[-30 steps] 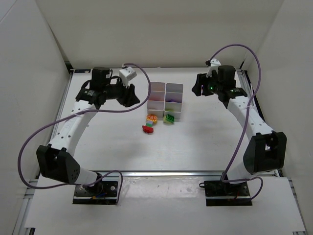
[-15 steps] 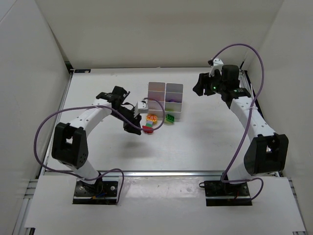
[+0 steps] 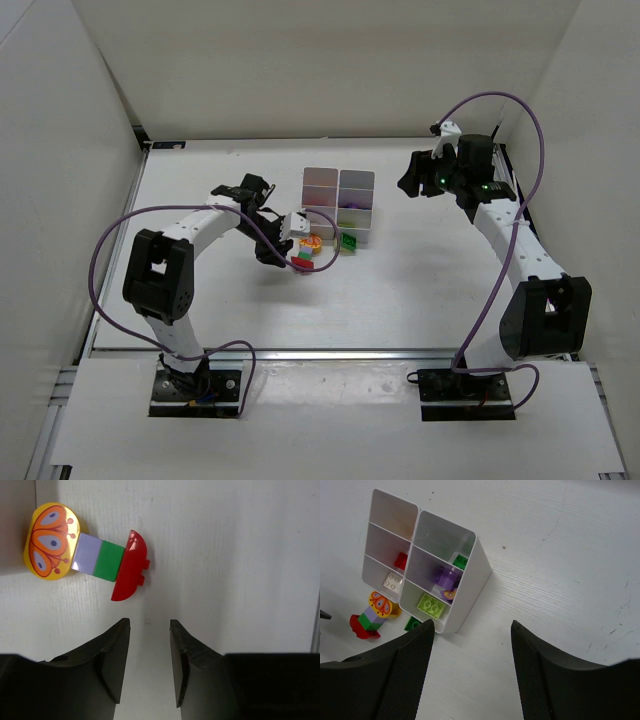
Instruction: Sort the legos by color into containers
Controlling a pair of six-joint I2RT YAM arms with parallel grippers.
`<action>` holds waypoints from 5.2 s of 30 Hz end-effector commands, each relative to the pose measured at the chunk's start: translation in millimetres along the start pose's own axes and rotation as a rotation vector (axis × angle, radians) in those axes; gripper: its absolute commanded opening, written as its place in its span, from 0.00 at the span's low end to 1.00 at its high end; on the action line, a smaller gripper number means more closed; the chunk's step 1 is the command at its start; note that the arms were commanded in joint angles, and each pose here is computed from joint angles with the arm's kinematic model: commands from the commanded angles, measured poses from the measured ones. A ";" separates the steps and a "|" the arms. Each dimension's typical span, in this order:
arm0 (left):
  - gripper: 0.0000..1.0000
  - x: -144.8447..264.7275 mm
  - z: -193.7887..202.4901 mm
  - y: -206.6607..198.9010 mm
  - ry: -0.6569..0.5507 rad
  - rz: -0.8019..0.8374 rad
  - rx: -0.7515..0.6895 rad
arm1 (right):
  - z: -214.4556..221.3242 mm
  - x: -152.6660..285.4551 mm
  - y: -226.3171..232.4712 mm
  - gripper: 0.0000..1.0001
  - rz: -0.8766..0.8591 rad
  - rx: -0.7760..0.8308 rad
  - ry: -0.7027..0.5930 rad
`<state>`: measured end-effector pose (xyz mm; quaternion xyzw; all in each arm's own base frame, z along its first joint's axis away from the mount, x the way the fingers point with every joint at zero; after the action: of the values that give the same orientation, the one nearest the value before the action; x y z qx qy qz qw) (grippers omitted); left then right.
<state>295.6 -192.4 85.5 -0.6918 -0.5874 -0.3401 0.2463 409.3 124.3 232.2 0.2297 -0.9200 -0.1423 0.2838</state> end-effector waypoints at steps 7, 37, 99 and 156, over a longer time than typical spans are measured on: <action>0.53 -5.5 -4.4 33.1 0.012 -0.042 -0.129 | -13.3 6.2 4.8 0.67 -0.019 0.013 -0.044; 0.53 -45.8 -10.9 26.1 0.010 0.062 -0.185 | -8.5 3.2 -16.1 0.68 0.011 -0.046 -0.025; 0.79 -4.1 -28.3 39.3 -0.020 -0.109 -0.342 | 11.9 15.9 -10.6 0.67 -0.036 -0.091 -0.011; 0.55 -78.2 -14.2 28.7 0.048 0.063 -0.458 | 12.4 7.2 -29.9 0.68 0.001 -0.095 -0.005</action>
<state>324.2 -261.2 39.4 -0.7343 -0.4727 -0.4769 0.0991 398.2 98.5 200.0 0.2089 -0.9044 -0.1940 0.3175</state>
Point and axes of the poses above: each gripper's point midway between its finger pads, its own x axis back along the fingers, its own y axis along the line the jaws close on, z = x × y, the point moved 1 cm from there along x, back along the fingers, and after that the axes turned 12 degrees about -x, right-handed, at the moved point
